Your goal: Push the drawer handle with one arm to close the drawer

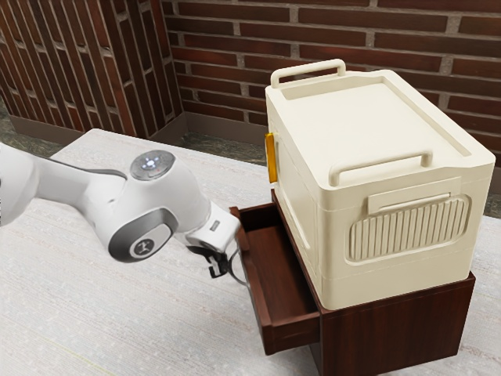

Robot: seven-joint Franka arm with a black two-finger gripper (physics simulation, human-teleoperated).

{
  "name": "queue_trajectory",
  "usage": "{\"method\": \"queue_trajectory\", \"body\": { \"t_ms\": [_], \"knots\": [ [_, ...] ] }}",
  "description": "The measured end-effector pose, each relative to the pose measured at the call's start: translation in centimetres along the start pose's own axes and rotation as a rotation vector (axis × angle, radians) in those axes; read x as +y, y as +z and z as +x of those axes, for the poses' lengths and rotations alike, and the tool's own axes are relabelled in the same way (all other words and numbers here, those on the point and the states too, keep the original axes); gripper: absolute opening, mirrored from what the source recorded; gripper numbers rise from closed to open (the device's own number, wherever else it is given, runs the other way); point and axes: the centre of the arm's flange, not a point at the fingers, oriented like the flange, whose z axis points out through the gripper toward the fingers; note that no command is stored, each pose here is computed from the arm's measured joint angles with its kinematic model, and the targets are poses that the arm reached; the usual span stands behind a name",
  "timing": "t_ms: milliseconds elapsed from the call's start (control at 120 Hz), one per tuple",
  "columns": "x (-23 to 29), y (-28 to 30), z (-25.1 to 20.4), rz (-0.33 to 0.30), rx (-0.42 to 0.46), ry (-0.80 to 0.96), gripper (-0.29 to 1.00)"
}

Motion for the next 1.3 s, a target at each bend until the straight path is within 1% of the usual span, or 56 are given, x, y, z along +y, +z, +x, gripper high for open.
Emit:
{"method": "queue_trajectory", "body": {
  "t_ms": [292,625,825,992,1100,1300],
  "knots": [
    [-1.8,1.1,1.8,0.061,0.041,-0.003,-0.08],
    [1.1,1.0,4.8,0.068,0.096,0.064,-0.08],
    [0.3,1.4,6.5,0.098,0.113,0.068,-0.08],
    [1.1,1.8,8.3,0.105,0.130,0.092,-0.08],
    [0.6,2.0,8.4,0.118,0.131,0.097,-0.08],
    [0.7,0.8,8.0,0.075,0.062,0.065,-0.08]
  ]
}}
